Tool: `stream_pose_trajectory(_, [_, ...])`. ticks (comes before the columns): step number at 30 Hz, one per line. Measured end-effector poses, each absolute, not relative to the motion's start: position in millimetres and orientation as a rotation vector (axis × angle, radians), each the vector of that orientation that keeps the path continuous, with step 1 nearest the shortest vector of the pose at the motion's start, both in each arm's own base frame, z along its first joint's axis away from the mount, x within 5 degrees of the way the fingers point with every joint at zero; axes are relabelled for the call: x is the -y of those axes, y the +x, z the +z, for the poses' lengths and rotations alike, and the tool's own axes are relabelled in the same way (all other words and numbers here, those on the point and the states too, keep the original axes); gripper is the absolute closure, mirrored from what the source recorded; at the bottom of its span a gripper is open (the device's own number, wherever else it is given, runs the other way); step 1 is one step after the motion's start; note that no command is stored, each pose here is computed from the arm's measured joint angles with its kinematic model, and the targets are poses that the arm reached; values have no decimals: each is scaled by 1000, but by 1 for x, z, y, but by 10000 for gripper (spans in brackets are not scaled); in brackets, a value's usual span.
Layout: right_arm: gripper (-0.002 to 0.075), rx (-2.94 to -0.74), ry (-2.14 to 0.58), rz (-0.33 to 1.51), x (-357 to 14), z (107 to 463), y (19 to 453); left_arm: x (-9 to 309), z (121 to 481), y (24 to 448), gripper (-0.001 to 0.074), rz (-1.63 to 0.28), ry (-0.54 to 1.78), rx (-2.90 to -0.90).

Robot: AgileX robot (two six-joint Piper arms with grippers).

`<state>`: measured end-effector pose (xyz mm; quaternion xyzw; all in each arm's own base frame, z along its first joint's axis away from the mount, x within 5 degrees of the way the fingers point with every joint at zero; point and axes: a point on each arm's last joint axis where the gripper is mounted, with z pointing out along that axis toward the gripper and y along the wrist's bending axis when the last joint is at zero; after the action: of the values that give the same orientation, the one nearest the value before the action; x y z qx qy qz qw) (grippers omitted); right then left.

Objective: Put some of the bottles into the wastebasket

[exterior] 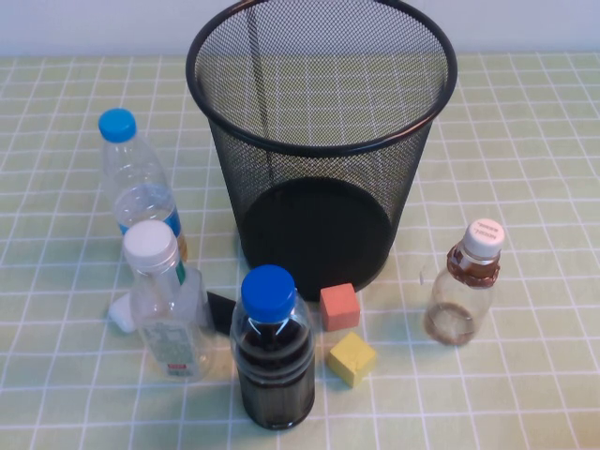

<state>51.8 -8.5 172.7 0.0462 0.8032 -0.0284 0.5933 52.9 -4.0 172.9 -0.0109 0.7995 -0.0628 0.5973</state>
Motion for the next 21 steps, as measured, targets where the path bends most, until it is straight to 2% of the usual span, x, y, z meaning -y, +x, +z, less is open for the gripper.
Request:
stream_pose_trajectory(14, [736, -1867, 107, -66, 8, 173, 52, 3, 175, 54, 740, -103, 5, -1832])
stream_pose_trajectory(21, [736, -1845, 102, -62, 8, 174, 53, 5, 190, 56, 740, -130, 19, -1662])
